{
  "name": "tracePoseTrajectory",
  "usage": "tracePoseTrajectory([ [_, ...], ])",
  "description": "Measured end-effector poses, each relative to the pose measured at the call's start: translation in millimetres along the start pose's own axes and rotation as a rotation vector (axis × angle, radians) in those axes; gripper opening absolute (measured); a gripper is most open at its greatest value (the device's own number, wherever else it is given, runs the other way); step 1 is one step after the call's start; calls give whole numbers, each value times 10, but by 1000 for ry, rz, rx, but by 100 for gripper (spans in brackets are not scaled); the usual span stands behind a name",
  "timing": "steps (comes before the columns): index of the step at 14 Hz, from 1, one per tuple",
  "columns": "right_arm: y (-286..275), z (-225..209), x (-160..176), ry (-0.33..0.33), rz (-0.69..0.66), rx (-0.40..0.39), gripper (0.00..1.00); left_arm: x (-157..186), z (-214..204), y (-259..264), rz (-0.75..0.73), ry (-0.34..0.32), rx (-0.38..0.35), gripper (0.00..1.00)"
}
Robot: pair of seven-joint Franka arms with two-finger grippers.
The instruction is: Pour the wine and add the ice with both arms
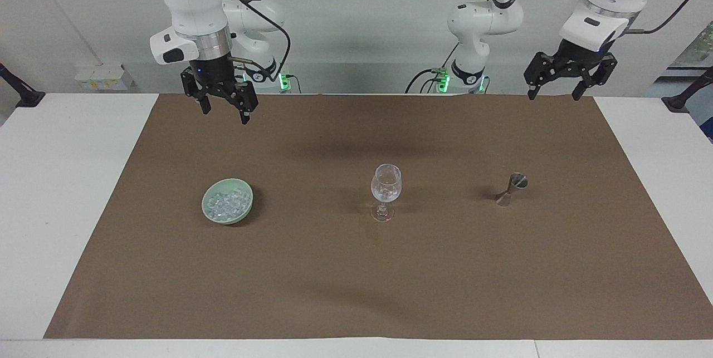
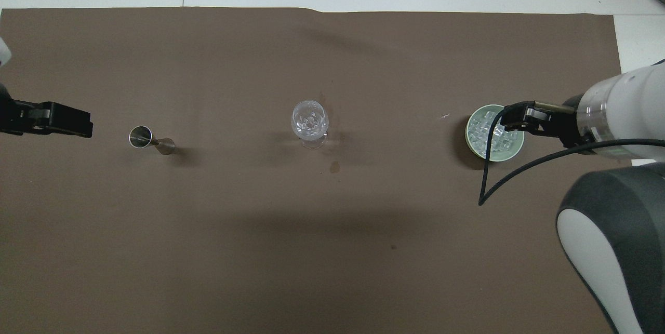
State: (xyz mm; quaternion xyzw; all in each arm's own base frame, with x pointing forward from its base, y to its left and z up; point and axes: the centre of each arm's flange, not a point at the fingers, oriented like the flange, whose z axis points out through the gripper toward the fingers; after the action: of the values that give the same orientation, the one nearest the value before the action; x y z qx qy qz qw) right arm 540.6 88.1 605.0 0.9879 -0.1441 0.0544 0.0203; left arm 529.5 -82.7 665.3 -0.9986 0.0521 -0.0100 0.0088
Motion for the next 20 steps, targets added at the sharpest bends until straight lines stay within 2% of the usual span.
tracePoseTrajectory([
  [4, 133, -12, 67, -13, -17, 35, 100, -185, 56, 66, 8, -19, 12, 100],
  [7, 240, -115, 134, 4, -44, 42, 100, -233, -82, 53, 4, 11, 14, 100],
  [10, 335, -201, 208, -21, -30, 35, 100, -292, -244, -41, -16, 43, 15, 100],
  [14, 670, -241, 359, -74, -7, 17, 100, -293, -246, -284, -60, 43, 12, 100],
  [15, 723, -251, 375, -91, -23, 13, 100, -294, -238, -277, -60, 40, 6, 100],
  [18, 722, -306, 397, -101, -42, 11, 100, -304, -212, -216, -59, 23, -73, 100],
  [20, 654, -322, 375, -99, -56, 12, 100, -338, -181, -241, -65, -11, -85, 100],
])
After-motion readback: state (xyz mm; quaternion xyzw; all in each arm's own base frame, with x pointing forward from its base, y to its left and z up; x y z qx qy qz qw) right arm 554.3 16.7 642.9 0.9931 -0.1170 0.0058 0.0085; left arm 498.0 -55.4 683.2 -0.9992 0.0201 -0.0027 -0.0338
